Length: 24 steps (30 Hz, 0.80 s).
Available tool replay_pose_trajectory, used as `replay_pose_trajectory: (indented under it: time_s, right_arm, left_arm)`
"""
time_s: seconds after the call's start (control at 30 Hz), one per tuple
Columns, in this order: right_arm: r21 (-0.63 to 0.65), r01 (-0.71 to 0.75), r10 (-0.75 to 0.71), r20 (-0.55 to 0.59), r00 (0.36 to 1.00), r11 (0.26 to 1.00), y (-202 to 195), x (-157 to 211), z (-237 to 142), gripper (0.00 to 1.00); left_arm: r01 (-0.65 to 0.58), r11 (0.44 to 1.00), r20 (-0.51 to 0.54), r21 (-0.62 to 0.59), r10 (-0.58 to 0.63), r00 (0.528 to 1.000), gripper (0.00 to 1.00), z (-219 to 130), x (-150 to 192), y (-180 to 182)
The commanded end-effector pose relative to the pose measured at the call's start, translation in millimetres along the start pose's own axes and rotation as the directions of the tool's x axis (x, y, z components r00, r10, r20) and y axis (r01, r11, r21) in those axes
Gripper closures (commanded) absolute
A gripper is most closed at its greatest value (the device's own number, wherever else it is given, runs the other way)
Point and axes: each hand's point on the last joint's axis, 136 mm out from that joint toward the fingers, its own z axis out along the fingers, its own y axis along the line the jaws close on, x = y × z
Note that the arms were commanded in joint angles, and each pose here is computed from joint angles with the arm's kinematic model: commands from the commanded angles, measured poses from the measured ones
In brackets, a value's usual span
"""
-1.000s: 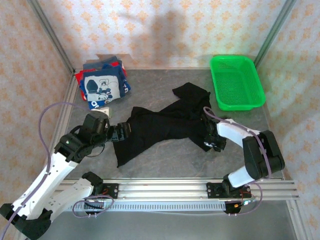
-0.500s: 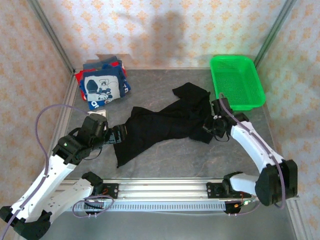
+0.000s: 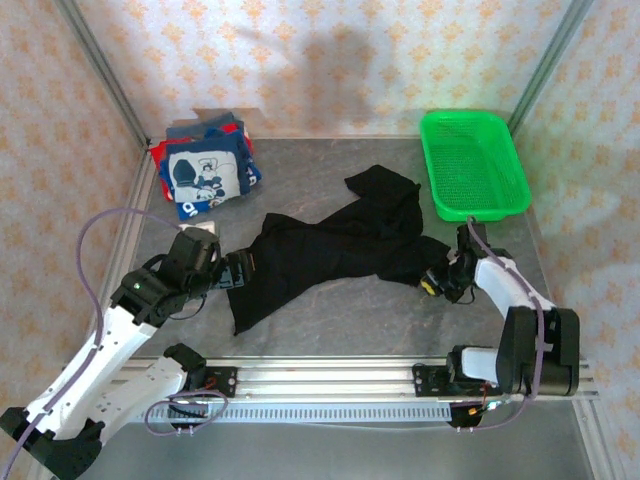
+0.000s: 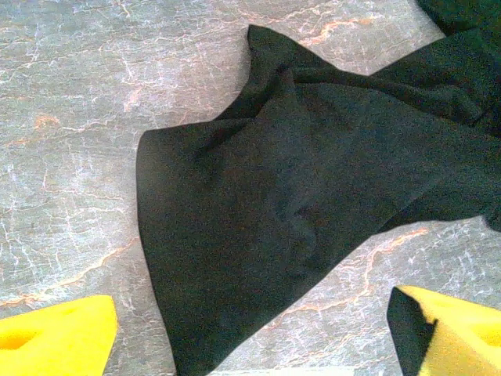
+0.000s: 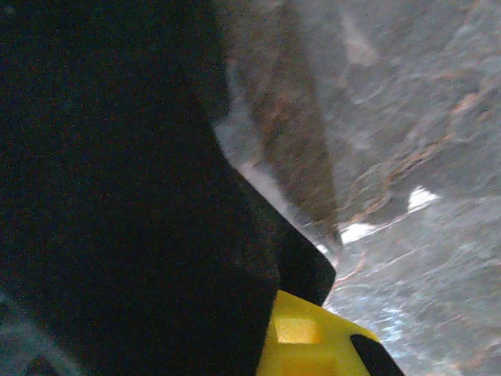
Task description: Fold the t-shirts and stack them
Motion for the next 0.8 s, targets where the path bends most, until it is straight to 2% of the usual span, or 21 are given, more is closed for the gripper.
replay_pose_trajectory:
  time_s: [0.0,0.17,0.37,0.47,0.5,0.6,0.7,0.77]
  right_arm:
    - [0.037,0.072,-0.074,0.078,0.994,0.997,4,-21,-13,1.00]
    - [0.053,0.131,-0.136,0.125,0.983,0.990,22,-38,-39,1.00]
    - [-0.022,0.143,-0.140,0.113,0.984,0.989,43,-34,-55,1.00]
    - [0.017,0.139,-0.140,0.125,0.982,0.990,37,-36,-57,1.00]
    - [0.029,0.136,-0.139,0.126,0.982,0.990,35,-38,-56,1.00]
    - [0.014,0.132,-0.133,0.124,0.983,0.991,37,-38,-55,1.00]
    - [0.009,0.134,-0.134,0.127,0.983,0.991,39,-39,-55,1.00]
    - [0.000,0.134,-0.133,0.124,0.983,0.991,41,-39,-55,1.00]
  left_arm:
    - [-0.034,0.999,-0.002,-0.034,0.034,0.999,0.10,2,0,6]
    - [-0.039,0.999,-0.008,-0.036,0.038,0.999,0.10,4,2,6]
    - [-0.029,0.999,-0.023,-0.026,0.028,0.999,0.09,7,8,7]
    - [-0.017,1.000,-0.094,0.008,0.018,0.995,0.07,11,24,3]
    - [0.019,1.000,-0.139,0.001,-0.018,0.990,0.07,14,35,5]
    - [0.108,0.994,-0.277,-0.028,-0.111,0.954,0.08,21,67,8]
    - [0.231,0.966,-0.390,-0.118,-0.259,0.884,0.14,28,104,19]
    - [0.286,0.945,-0.427,-0.162,-0.328,0.843,0.18,33,124,25]
